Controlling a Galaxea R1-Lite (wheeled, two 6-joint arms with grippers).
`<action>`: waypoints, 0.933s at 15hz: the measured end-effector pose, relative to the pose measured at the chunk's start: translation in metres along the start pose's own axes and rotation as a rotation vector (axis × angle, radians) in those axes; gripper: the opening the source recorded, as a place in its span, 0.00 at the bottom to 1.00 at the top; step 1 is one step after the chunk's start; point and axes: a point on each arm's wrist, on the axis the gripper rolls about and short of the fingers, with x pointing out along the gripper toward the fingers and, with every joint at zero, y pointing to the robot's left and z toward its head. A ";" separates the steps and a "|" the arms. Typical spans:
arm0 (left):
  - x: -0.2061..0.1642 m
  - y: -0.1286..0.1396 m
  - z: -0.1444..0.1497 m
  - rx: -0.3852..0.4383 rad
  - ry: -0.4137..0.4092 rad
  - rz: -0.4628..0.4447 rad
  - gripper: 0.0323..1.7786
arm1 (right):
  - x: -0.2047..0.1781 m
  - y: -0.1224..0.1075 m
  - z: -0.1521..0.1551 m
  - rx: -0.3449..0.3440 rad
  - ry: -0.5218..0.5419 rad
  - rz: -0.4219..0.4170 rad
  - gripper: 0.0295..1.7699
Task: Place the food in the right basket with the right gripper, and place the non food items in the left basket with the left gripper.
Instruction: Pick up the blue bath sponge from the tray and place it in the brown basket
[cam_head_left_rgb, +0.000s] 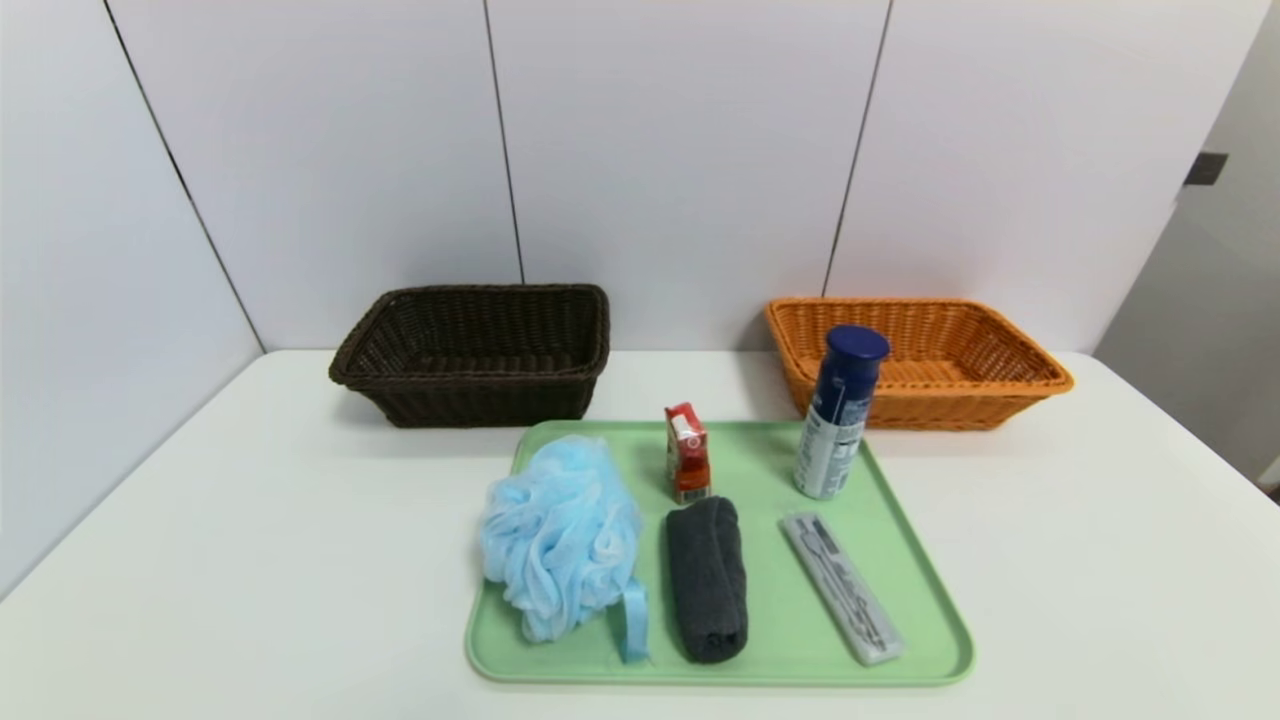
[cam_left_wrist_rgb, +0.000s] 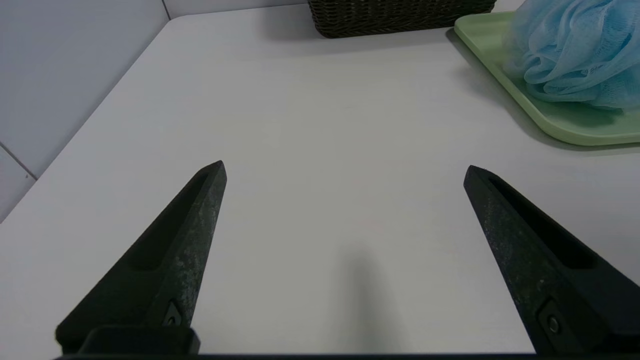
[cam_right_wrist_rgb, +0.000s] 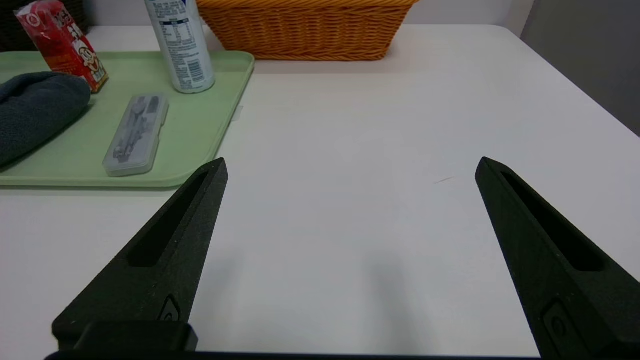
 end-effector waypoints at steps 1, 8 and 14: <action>0.000 0.000 0.000 0.006 0.000 0.000 0.95 | 0.000 0.000 0.000 -0.003 -0.001 0.000 0.97; -0.009 0.001 0.024 0.037 -0.032 0.003 0.95 | -0.007 0.001 0.024 -0.019 -0.011 0.026 0.97; -0.041 0.005 0.162 -0.071 0.073 -0.092 0.95 | 0.004 0.002 0.179 0.110 0.074 0.090 0.97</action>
